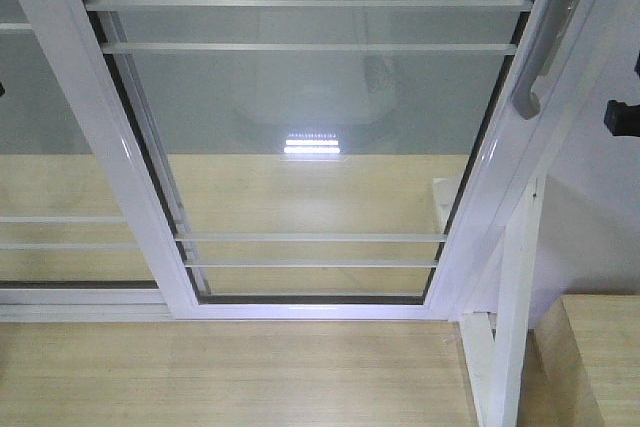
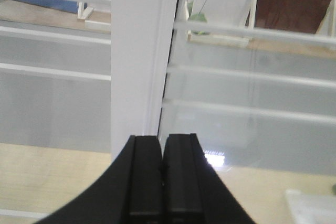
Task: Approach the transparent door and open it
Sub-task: 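Close the right gripper around the vertical silver handle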
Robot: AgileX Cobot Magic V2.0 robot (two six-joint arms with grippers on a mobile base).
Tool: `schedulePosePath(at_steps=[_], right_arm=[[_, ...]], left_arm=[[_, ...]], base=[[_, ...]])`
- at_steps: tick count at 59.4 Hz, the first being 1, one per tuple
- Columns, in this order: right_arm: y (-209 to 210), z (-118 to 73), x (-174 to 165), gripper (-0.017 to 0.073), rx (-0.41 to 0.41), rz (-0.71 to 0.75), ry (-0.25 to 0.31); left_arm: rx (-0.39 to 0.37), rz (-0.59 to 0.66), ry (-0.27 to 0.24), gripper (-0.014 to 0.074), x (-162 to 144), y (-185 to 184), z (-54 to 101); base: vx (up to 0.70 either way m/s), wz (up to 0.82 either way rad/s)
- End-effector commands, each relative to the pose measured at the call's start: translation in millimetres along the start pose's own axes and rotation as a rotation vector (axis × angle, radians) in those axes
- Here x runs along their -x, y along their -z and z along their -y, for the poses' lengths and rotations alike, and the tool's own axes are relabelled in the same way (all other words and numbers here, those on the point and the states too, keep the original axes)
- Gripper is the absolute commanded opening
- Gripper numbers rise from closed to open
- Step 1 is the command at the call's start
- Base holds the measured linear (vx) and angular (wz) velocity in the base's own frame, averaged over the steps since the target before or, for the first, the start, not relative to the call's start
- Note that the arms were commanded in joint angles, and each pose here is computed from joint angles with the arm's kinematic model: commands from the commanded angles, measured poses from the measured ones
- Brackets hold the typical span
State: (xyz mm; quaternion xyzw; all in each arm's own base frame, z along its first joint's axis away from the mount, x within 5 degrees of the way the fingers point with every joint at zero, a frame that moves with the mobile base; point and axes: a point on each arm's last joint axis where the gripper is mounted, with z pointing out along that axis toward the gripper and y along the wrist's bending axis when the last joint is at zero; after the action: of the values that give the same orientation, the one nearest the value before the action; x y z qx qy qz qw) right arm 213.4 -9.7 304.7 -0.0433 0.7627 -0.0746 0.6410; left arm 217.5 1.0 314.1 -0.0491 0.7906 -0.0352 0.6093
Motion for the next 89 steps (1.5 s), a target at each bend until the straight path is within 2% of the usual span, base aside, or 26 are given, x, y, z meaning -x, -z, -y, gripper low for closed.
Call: schedulePosePath(at_steps=[1, 5, 7, 17, 24, 33, 42, 58, 70, 80, 89], right_arm=[[-4, 4.7, 17, 0.0514, -0.036, 0.119, -0.019], [-10, 4.0, 13, 0.0545, -0.033, 0.105, -0.055], [-14, 2.9, 11, 0.0547, -0.029, 0.098, -0.068], [-36, -8.6, 0, 0.0534, 0.017, 0.087, -0.002], [-51, -9.4, -5, 0.0521, 0.005, 0.146, -0.040], [-74, -14.4, -14, 0.0519, 0.021, 0.194, -0.013], [-103, -16.7, -11, 0.0519, 0.038, 0.188, -0.046], [-158, -16.5, 9, 0.0519, 0.033, 0.241, -0.043], [-193, -18.5, 9, 0.0515, 0.033, 0.250, -0.040], [-208, -19.6, 8, 0.0433, 0.036, 0.241, -0.039], [-209, -24.4, 10, 0.0323, 0.064, 0.218, -0.070]], left_arm=[[-0.016, 0.101, -0.083, 0.0186, 18, 2, 3.4], [-0.014, 0.096, -0.128, 0.0254, 17, 1, 3.3], [-0.014, 0.099, -0.132, 0.0286, 17, 0, 3.3], [-0.015, 0.101, -0.133, 0.0443, 17, 0, 3.6], [-0.015, 0.100, -0.133, 0.0491, 17, 0, 3.6], [-0.015, 0.097, -0.133, 0.0492, 17, 0, 3.6], [-0.014, 0.088, -0.133, 0.0492, 16, 0, 3.5], [-0.014, 0.086, -0.133, 0.0492, 16, 0, 3.4], [-0.014, 0.086, -0.133, 0.0492, 16, 0, 3.4], [-0.014, 0.086, -0.133, 0.0492, 16, 0, 3.4], [-0.014, 0.086, -0.134, 0.0492, 16, 0, 3.4]], base=[[0.00, 0.00], [0.00, 0.00], [0.00, 0.00], [0.00, 0.00], [0.00, 0.00], [0.00, 0.00], [0.00, 0.00], [0.00, 0.00], [0.00, 0.00], [0.00, 0.00], [0.00, 0.00]])
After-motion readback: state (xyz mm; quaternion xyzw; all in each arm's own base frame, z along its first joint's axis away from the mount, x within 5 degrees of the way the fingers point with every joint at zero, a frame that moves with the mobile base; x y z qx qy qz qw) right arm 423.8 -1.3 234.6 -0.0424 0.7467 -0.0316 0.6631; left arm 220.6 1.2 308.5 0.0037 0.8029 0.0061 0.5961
